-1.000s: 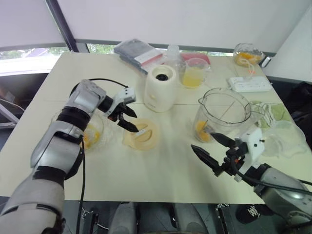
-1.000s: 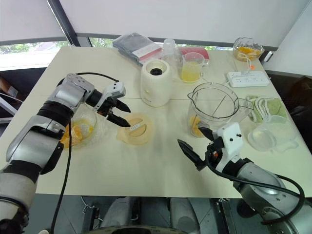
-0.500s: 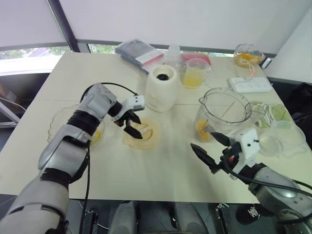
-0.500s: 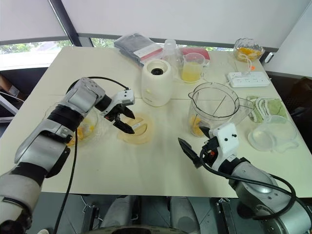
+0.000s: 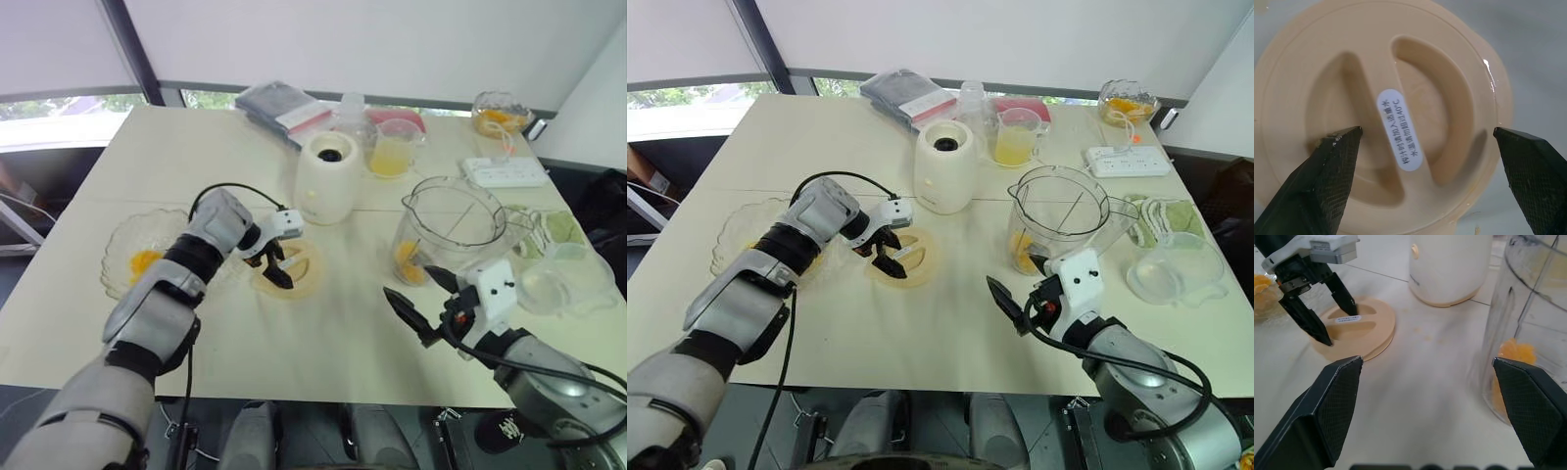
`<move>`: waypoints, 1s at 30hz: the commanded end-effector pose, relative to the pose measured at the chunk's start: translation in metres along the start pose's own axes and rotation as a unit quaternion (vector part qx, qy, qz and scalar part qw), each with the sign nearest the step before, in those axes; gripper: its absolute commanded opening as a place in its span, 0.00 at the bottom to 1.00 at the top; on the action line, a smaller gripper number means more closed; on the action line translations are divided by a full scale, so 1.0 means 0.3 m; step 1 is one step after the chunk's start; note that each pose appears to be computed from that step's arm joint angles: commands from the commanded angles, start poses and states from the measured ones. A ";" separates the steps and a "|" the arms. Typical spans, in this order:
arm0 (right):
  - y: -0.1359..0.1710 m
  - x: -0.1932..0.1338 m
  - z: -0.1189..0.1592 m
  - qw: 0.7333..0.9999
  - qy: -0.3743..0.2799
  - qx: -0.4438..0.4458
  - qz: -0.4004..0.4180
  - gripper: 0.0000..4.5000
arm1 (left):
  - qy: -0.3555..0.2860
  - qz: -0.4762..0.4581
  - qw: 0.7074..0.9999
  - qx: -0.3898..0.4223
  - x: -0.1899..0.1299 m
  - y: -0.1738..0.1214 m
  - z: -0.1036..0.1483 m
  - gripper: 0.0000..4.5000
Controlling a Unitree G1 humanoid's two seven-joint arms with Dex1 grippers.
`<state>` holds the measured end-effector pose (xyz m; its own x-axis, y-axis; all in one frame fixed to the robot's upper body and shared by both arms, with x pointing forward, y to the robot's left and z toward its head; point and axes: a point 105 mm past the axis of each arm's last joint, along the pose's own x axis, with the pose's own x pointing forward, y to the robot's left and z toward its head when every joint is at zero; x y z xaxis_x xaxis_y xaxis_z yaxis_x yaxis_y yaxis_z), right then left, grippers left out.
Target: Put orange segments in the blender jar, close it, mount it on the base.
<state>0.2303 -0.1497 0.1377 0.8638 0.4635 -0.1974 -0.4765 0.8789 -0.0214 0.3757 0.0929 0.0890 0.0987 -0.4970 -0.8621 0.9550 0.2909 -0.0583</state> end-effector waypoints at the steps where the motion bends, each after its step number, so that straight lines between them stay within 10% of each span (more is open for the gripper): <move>1: 0.016 -0.008 0.034 1.000 -0.025 -0.011 -0.003 0.99 | 0.009 0.020 0.999 -0.033 0.015 0.019 -0.009 1.00; 11: 0.022 -0.010 0.025 1.000 -0.019 -0.015 -0.004 0.99 | -0.006 0.033 0.996 -0.079 0.027 0.033 0.010 1.00; 15: 0.018 -0.008 0.026 1.000 -0.018 -0.017 -0.006 1.00 | -0.001 0.039 0.996 -0.075 0.031 0.038 -0.005 0.69; 30: 0.005 -0.002 0.023 1.000 -0.013 -0.027 -0.008 1.00 | 0.047 0.073 0.996 -0.018 0.078 0.042 -0.066 0.69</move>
<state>0.2306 -0.1489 0.1361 0.8712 0.4482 -0.2004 -0.4659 0.8834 -0.0494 0.3903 0.0864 0.0804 0.2209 -0.4515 -0.8645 0.9297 0.3653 0.0468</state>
